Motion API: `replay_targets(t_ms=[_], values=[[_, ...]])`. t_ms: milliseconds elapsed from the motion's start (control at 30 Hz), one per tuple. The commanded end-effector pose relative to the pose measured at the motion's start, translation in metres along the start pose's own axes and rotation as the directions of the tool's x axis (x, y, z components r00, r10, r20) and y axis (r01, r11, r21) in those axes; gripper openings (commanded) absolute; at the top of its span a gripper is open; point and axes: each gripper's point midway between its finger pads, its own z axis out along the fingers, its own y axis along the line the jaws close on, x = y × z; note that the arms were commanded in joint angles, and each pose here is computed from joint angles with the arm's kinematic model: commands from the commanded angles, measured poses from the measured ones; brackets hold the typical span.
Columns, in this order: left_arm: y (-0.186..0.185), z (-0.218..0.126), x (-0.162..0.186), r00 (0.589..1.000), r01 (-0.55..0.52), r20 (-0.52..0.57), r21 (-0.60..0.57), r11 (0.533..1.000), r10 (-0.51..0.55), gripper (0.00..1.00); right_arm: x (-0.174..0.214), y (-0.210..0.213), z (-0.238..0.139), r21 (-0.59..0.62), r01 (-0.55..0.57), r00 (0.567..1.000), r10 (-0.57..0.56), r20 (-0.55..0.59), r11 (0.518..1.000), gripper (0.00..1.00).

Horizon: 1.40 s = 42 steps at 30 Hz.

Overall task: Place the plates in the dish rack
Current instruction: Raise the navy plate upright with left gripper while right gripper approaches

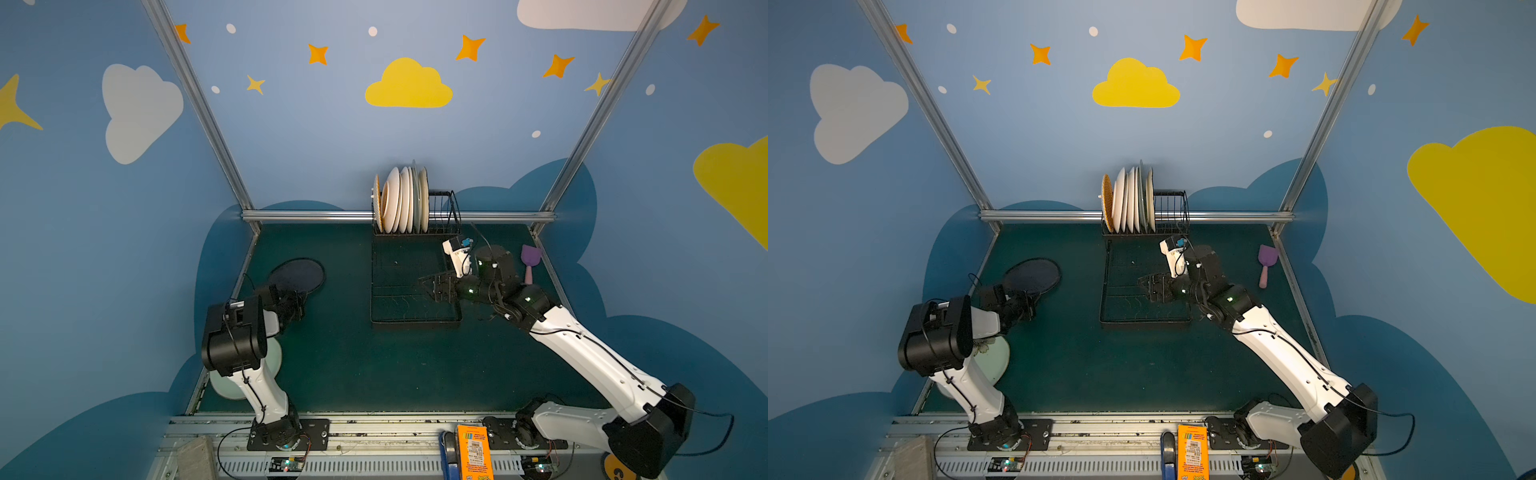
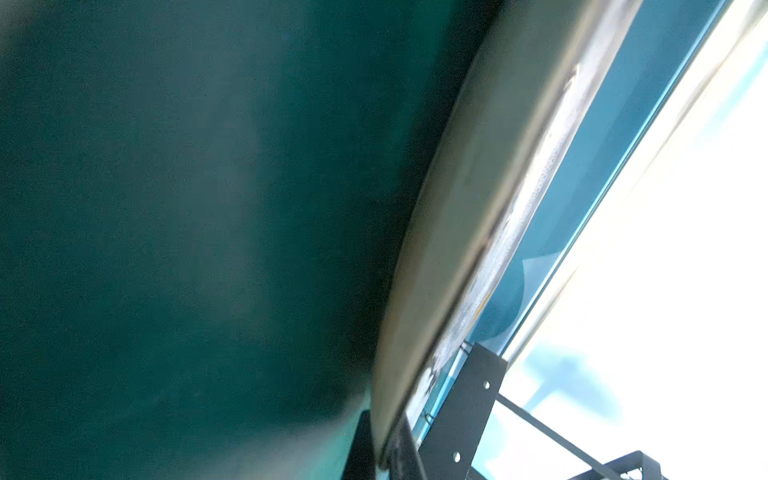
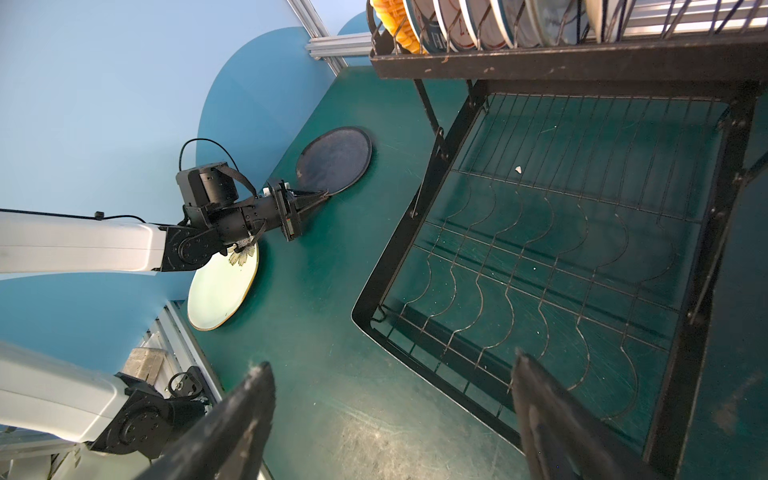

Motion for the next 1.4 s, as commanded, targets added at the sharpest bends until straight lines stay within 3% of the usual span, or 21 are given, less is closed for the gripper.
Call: replay_targets(t_ms=[0,167,467,633,833,967,1133,1367], values=[[0.029,-0.002,0.008,0.999,0.023,-0.03,-0.088,0.996,-0.026,0.13,0.001,0.002,0.003,-0.021,0.001,1.0,-0.001,-0.001,1.0,0.87],[0.029,0.001,0.003,0.998,0.064,-0.017,-0.066,0.996,-0.065,0.31,0.001,0.002,0.002,-0.019,0.003,1.0,-0.003,0.001,1.0,0.87],[0.04,0.007,-0.013,0.987,0.151,0.066,-0.043,0.988,-0.148,0.34,0.0,0.002,0.001,-0.016,0.004,1.0,-0.004,0.002,1.0,0.87],[0.048,0.012,-0.017,0.981,0.171,0.096,-0.047,0.984,-0.166,0.27,0.001,0.003,0.001,-0.02,0.004,1.0,-0.004,-0.001,1.0,0.87],[0.067,0.009,-0.019,0.97,0.206,0.148,-0.095,0.974,-0.19,0.13,-0.001,0.003,-0.006,-0.008,0.009,1.0,-0.009,0.009,1.0,0.87],[0.062,0.012,-0.021,0.973,0.196,0.138,-0.074,0.978,-0.184,0.03,-0.002,0.003,-0.011,0.002,0.017,1.0,-0.017,0.016,1.0,0.87],[0.026,0.015,-0.012,0.994,0.092,0.054,0.018,0.996,-0.093,0.03,0.003,0.001,-0.007,0.004,0.041,0.999,-0.041,0.0,0.999,0.87],[-0.003,-0.014,-0.002,1.0,-0.005,-0.004,0.114,0.993,0.006,0.03,0.007,0.003,0.008,-0.018,0.078,0.997,-0.078,0.013,0.997,0.88]])
